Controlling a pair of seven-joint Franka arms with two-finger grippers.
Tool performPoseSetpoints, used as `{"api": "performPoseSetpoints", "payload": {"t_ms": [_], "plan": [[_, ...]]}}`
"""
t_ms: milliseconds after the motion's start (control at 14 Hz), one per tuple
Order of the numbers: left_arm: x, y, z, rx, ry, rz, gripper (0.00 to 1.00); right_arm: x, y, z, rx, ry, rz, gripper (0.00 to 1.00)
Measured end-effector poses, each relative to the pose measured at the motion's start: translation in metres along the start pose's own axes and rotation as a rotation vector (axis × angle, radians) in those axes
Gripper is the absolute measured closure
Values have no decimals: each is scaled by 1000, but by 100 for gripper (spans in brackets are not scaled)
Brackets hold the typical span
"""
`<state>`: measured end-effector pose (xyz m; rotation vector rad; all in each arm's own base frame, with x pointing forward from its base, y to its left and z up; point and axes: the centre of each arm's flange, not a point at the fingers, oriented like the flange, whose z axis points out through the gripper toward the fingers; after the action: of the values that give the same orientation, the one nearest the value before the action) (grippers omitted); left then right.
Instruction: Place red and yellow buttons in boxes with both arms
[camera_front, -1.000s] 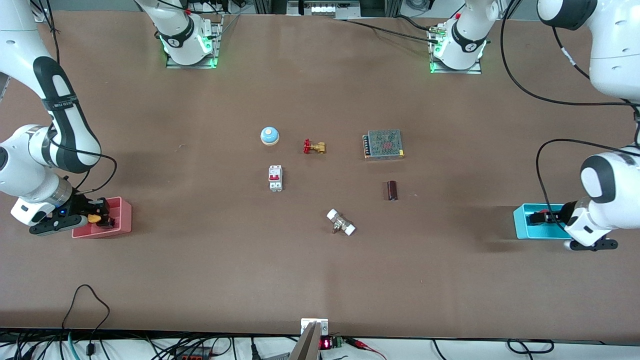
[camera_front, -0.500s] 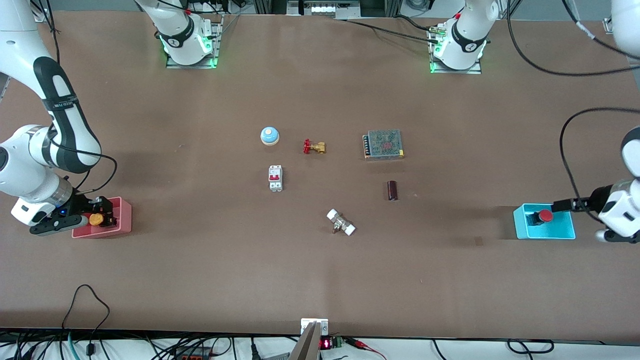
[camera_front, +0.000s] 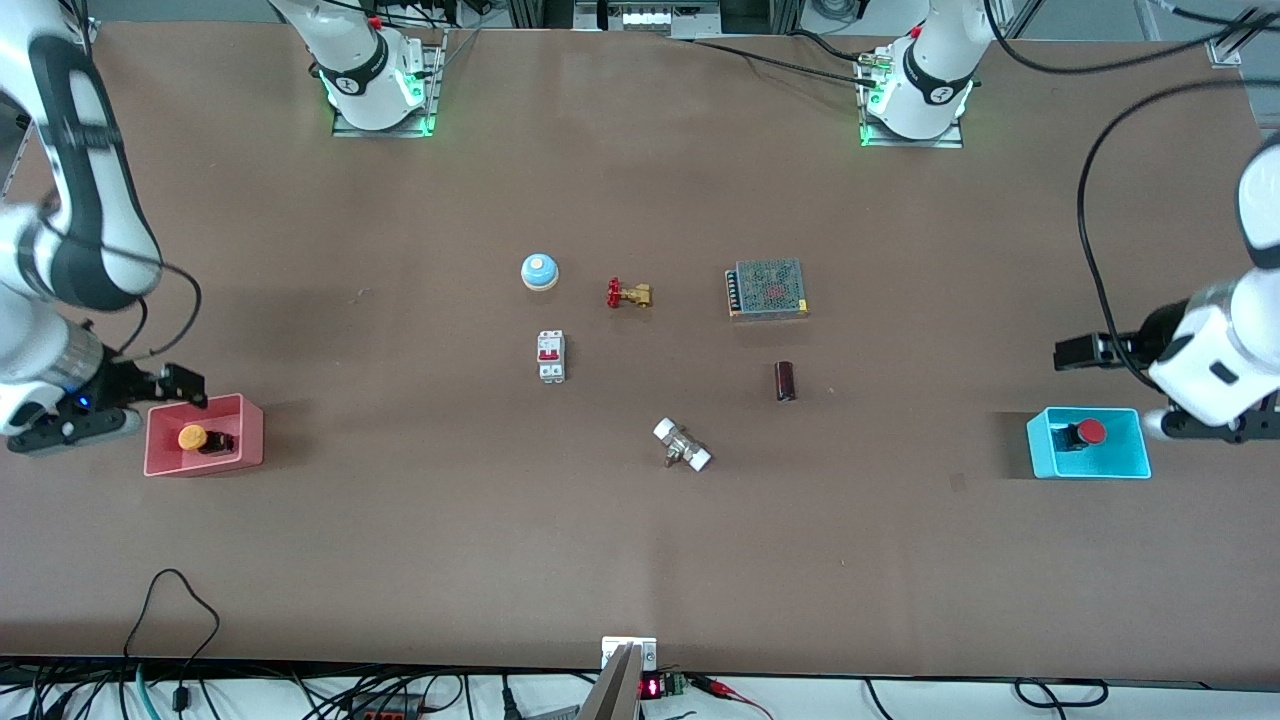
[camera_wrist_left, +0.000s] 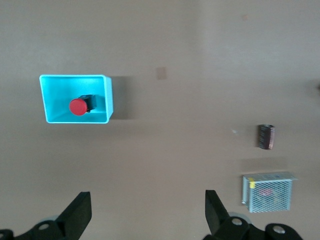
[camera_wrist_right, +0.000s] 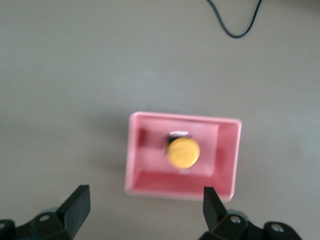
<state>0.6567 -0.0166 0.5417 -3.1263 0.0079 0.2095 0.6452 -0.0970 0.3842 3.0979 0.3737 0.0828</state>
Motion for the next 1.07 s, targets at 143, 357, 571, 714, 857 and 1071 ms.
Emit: {"api": "performPoseSetpoints", "payload": {"t_ms": [143, 357, 571, 714, 857, 1071], "plan": [[-17, 16, -28, -4, 34, 29, 0, -3, -48, -63, -7, -25, 33, 0], [-42, 17, -32, 25, 65, 46, 0, -18, -118, -138, -28, -40, 69, 0], [-72, 14, -6, 37, 93, 51, 0, -39, -149, -184, -43, -49, 64, 0], [-83, 3, -11, 39, 105, 37, 0, -55, -152, -199, -38, -118, 79, 0], [-88, -6, -16, 39, 86, 22, 0, -59, -152, -207, -12, -129, 90, 0], [-89, -11, -21, 37, 82, 12, 0, -65, -158, -218, -7, -123, 88, 0]]}}
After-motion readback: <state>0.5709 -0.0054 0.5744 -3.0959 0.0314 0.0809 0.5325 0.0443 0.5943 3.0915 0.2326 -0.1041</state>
